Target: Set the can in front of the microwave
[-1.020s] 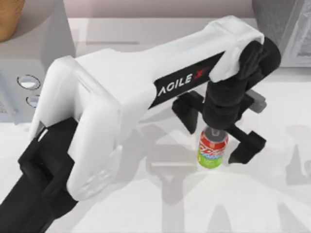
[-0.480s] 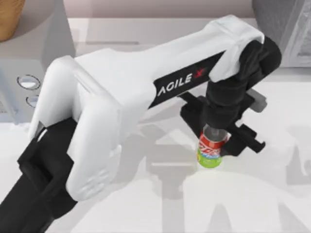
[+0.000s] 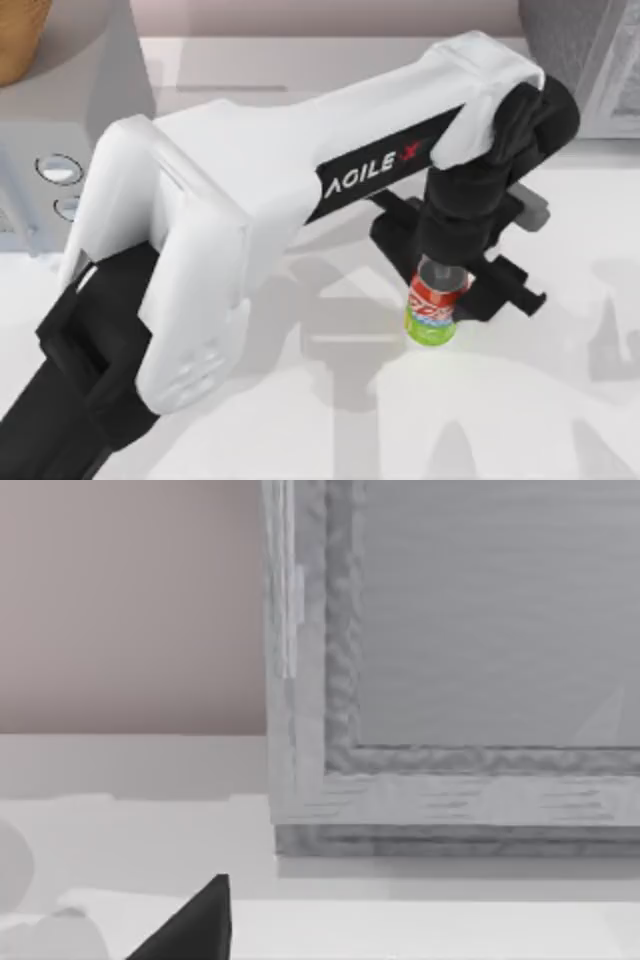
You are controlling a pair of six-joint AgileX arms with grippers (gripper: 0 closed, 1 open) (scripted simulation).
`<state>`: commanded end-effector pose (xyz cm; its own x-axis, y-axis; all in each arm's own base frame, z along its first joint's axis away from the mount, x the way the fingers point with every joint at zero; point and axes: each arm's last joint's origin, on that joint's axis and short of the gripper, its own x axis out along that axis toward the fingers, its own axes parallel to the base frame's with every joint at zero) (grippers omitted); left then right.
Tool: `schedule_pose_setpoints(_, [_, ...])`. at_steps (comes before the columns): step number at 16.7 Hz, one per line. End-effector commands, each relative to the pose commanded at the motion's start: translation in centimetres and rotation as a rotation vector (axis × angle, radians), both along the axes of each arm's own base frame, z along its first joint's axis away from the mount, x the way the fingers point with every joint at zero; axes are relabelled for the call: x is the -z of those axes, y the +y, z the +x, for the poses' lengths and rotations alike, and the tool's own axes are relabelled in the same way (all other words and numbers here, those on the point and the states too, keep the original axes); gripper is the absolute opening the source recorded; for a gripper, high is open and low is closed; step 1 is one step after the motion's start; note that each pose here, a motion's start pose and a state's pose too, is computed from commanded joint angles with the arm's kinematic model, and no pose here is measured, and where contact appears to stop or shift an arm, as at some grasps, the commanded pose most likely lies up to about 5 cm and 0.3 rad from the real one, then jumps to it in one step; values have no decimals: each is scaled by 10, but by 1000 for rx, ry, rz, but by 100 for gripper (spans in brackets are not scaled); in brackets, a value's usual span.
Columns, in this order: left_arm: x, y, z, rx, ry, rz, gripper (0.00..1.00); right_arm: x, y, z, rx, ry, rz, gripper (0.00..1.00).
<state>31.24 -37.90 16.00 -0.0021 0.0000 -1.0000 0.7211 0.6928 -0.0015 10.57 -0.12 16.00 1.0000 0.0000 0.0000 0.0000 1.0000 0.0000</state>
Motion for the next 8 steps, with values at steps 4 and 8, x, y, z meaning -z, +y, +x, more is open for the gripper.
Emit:
schedule_pose_setpoints(4, [0,0,0,0,0,0,0,0,0,0,0,0,0,100])
schedule_pose_setpoints(8, [-6,0,1,0,5,6,0,0,0,0,0,0,0,100])
